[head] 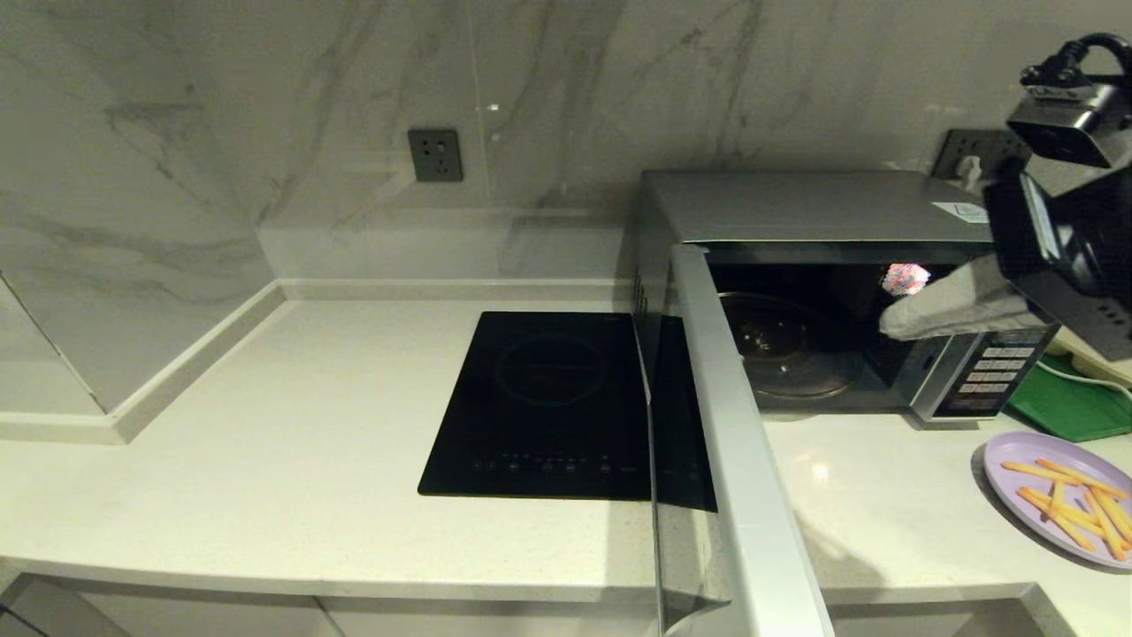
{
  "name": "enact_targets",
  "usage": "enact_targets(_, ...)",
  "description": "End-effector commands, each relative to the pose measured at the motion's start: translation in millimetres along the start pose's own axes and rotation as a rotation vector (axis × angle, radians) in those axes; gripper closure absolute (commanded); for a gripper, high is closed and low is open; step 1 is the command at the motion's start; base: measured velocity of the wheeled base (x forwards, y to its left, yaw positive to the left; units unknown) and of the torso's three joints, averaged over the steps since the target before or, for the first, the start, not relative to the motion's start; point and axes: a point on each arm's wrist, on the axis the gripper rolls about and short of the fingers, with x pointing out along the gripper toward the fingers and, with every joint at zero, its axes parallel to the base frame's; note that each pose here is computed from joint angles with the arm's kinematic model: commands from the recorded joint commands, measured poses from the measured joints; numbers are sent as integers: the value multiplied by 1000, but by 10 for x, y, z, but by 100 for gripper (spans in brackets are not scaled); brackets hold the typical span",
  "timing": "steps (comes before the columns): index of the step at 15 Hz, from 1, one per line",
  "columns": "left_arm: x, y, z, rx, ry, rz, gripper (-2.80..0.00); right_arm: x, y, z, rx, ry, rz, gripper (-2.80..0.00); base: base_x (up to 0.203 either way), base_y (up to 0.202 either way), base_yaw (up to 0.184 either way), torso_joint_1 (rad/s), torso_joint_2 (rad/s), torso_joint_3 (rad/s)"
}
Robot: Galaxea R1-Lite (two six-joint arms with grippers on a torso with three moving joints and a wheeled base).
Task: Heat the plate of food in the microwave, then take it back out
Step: Close the microwave oven
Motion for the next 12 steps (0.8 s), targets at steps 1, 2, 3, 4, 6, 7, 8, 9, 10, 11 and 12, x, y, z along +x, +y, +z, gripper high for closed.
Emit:
enact_targets(1,0,0,0,-1,-1,1,0,273,220,25,-45,56,23,0,0,0,0,0,0,0)
enact_targets(2,0,0,0,-2,-1,1,0,350,305,16,-66,70,34,0,0,0,0,0,0,0)
enact_targets(3,0,0,0,-1,-1,1,0,439,394,-25,-98,83,35,0,0,0,0,0,0,0)
enact_targets(4,0,0,0,-2,-1,1,0,541,470,-57,-141,83,29,0,0,0,0,0,0,0)
enact_targets(6,0,0,0,-2,-1,1,0,722,604,-116,-209,84,33,0,0,0,0,0,0,0)
enact_targets(7,0,0,0,-1,-1,1,0,781,658,-149,-226,90,41,0,0,0,0,0,0,0)
enact_targets(8,0,0,0,-1,-1,1,0,828,698,-183,-243,101,44,0,0,0,0,0,0,0)
enact_targets(9,0,0,0,-2,-1,1,0,870,724,-210,-260,113,45,0,0,0,0,0,0,0)
enact_targets(10,0,0,0,-2,-1,1,0,902,744,-233,-270,123,45,0,0,0,0,0,0,0)
enact_targets(11,0,0,0,-2,-1,1,0,917,759,-249,-275,128,46,0,0,0,0,0,0,0)
enact_targets(12,0,0,0,-1,-1,1,0,945,772,-262,-279,133,46,0,0,0,0,0,0,0)
